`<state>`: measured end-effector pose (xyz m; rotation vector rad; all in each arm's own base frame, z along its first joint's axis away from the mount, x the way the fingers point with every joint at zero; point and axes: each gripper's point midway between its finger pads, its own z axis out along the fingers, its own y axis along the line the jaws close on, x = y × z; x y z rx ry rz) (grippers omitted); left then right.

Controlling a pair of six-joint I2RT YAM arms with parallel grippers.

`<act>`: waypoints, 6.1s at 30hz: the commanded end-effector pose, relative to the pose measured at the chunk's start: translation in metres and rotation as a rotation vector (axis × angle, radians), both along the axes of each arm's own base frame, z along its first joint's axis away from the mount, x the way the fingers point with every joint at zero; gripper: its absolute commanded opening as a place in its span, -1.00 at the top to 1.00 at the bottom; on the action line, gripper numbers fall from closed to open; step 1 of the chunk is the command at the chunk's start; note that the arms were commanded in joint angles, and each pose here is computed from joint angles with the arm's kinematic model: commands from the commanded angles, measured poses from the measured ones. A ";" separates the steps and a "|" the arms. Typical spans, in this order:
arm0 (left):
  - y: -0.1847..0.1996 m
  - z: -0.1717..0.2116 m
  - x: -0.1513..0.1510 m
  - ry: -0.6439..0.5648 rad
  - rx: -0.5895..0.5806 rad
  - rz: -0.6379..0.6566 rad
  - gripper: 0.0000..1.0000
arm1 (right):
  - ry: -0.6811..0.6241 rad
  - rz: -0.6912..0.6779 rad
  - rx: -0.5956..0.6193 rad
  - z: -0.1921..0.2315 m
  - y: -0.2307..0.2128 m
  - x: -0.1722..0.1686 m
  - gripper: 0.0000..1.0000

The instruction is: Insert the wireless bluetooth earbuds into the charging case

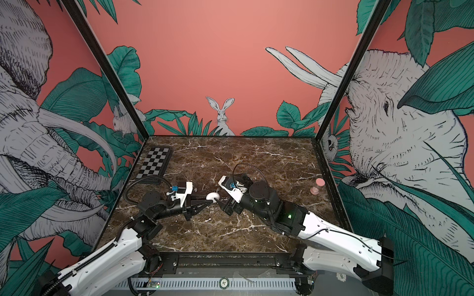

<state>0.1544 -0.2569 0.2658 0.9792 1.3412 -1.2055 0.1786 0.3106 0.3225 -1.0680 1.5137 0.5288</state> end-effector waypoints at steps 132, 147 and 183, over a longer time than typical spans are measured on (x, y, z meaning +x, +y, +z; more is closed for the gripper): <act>0.032 0.039 -0.052 -0.548 -0.049 0.080 1.00 | 1.031 -0.617 0.002 -0.121 -0.004 0.143 -0.63; 0.048 0.049 -0.033 -0.638 -0.035 0.267 1.00 | 1.027 -0.665 -0.232 -0.188 0.032 0.151 -0.52; 0.037 0.038 -0.035 -0.574 0.004 0.189 1.00 | 1.151 -0.711 -0.321 -0.268 0.073 0.157 0.18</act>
